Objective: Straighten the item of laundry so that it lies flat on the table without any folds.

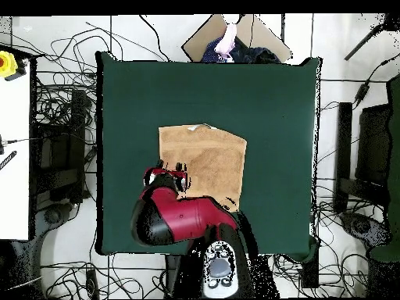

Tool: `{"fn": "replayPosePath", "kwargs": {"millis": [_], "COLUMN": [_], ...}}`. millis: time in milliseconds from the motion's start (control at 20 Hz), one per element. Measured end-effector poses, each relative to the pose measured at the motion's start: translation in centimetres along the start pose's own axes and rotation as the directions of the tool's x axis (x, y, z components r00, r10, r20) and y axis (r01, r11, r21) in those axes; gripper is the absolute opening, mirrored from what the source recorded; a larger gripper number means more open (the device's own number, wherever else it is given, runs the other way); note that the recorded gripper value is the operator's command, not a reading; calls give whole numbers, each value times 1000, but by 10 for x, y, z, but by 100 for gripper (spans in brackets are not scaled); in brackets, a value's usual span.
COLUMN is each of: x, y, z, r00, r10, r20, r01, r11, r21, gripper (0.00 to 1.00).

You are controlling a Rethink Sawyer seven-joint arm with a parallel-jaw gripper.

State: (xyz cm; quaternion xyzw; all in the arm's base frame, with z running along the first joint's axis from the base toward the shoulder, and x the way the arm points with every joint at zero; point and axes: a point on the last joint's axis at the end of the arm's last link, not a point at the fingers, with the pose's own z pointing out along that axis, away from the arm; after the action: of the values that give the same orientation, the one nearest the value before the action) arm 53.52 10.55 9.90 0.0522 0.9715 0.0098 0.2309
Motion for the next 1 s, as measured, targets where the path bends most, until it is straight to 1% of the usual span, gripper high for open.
{"fn": "replayPosePath", "kwargs": {"millis": [200,500,650,1000], "x": [-4,-6,-2,0], "y": [-28,-58,-59,-51], "z": [10,24,26,26], "r00": [997,990,990,992], "r10": [58,126,129,117], "r20": [41,67,58,56], "r01": [-58,-125,-128,-116], "r11": [998,992,992,993], "r21": [-11,-16,-15,-21], "gripper": [100,100,100,100]}}
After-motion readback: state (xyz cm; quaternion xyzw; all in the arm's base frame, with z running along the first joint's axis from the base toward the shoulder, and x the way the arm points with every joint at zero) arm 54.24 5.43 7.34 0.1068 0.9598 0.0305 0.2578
